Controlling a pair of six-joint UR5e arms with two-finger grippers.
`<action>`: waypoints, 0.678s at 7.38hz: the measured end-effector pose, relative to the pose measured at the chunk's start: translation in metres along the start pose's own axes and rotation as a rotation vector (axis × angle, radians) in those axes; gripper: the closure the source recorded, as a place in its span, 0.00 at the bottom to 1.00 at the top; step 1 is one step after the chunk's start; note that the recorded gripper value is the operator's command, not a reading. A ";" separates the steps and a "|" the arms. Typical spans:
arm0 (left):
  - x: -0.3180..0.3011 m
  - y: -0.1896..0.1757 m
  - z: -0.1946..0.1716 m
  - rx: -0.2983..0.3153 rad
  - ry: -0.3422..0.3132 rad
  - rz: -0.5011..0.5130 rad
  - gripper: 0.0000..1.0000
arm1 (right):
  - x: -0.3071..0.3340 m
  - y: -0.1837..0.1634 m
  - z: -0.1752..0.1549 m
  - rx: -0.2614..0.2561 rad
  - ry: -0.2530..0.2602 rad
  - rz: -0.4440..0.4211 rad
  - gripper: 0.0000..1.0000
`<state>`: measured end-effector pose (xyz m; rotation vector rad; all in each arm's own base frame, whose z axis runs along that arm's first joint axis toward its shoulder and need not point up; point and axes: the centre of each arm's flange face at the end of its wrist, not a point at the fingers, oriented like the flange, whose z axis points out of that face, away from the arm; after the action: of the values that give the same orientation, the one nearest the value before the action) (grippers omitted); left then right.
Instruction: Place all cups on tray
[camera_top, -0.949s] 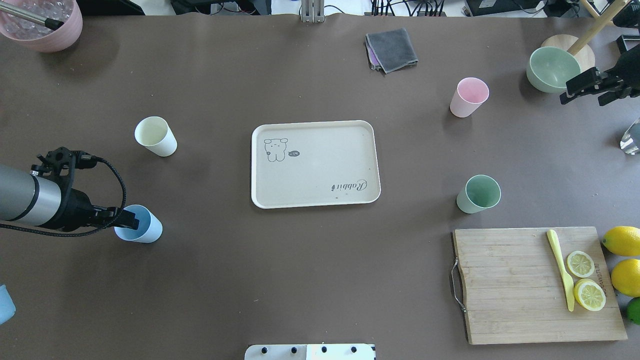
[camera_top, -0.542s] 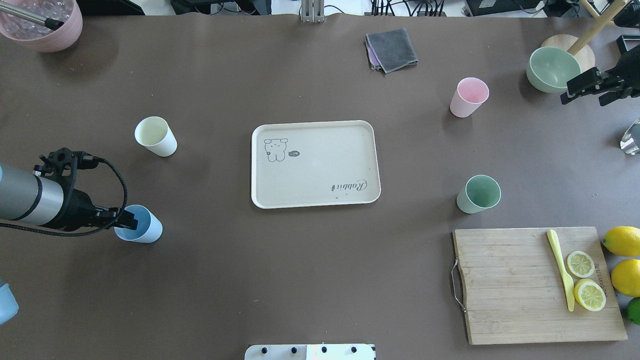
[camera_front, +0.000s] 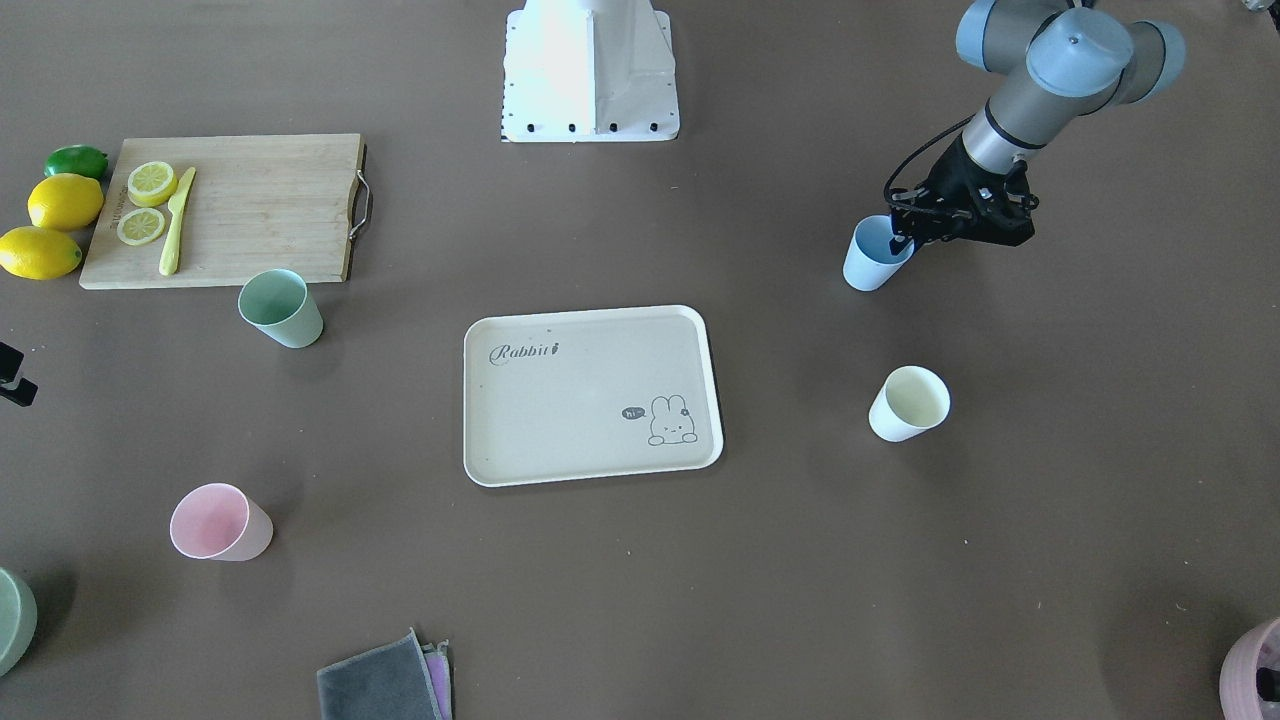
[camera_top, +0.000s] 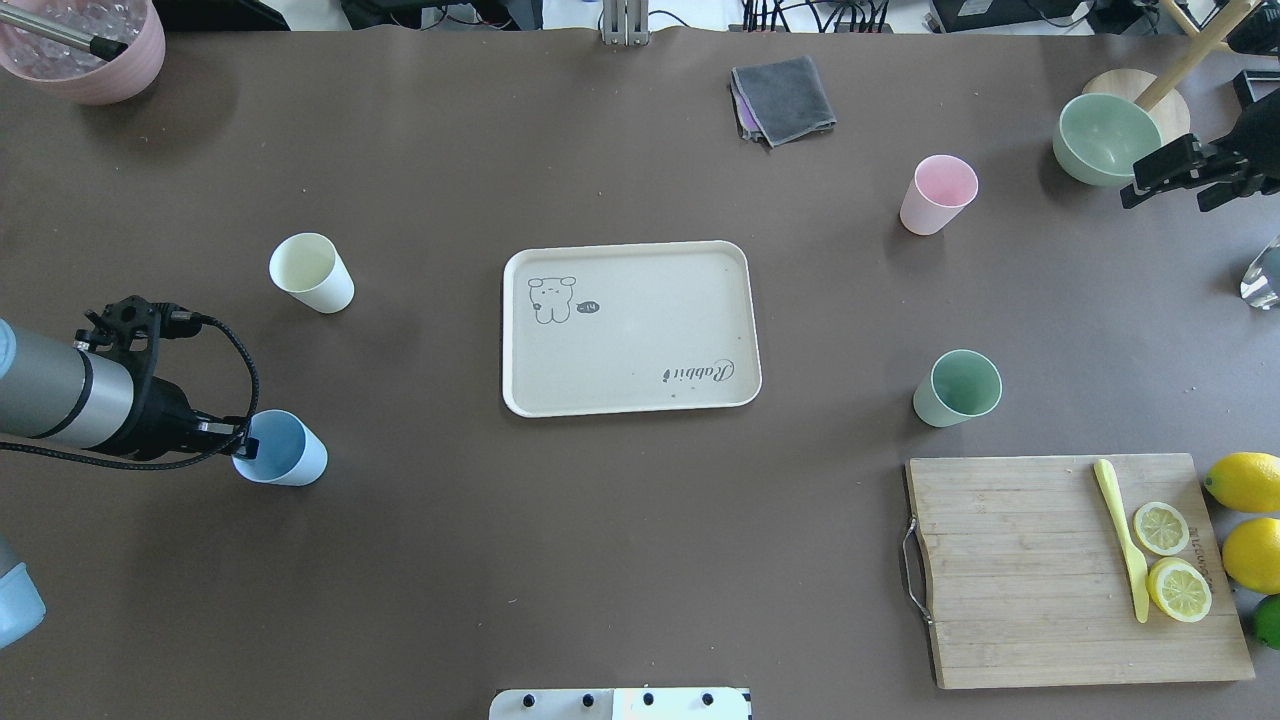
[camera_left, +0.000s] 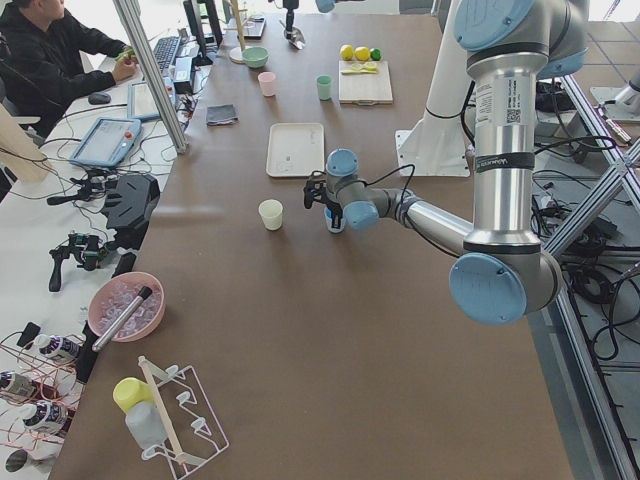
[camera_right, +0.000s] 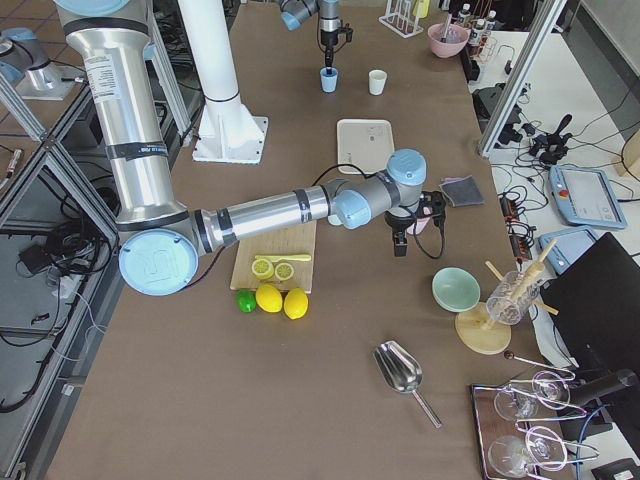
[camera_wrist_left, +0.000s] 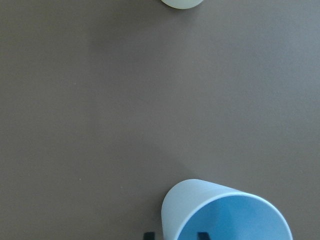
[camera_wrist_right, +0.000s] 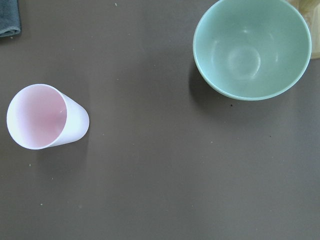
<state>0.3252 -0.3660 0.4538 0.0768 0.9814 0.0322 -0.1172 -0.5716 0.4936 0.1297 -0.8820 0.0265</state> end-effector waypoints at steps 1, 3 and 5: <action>0.002 -0.001 -0.003 0.004 0.008 -0.009 1.00 | 0.000 0.000 0.000 0.000 0.000 0.000 0.00; 0.022 -0.005 -0.030 0.034 0.057 -0.044 1.00 | 0.000 0.000 -0.001 0.002 -0.001 -0.002 0.00; 0.075 -0.032 -0.040 0.053 0.088 -0.105 1.00 | -0.007 0.003 -0.003 0.009 -0.006 0.002 0.00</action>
<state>0.3329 -0.3910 0.3670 0.0728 1.0729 -0.0878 -0.1195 -0.5678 0.4868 0.1374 -0.8882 0.0317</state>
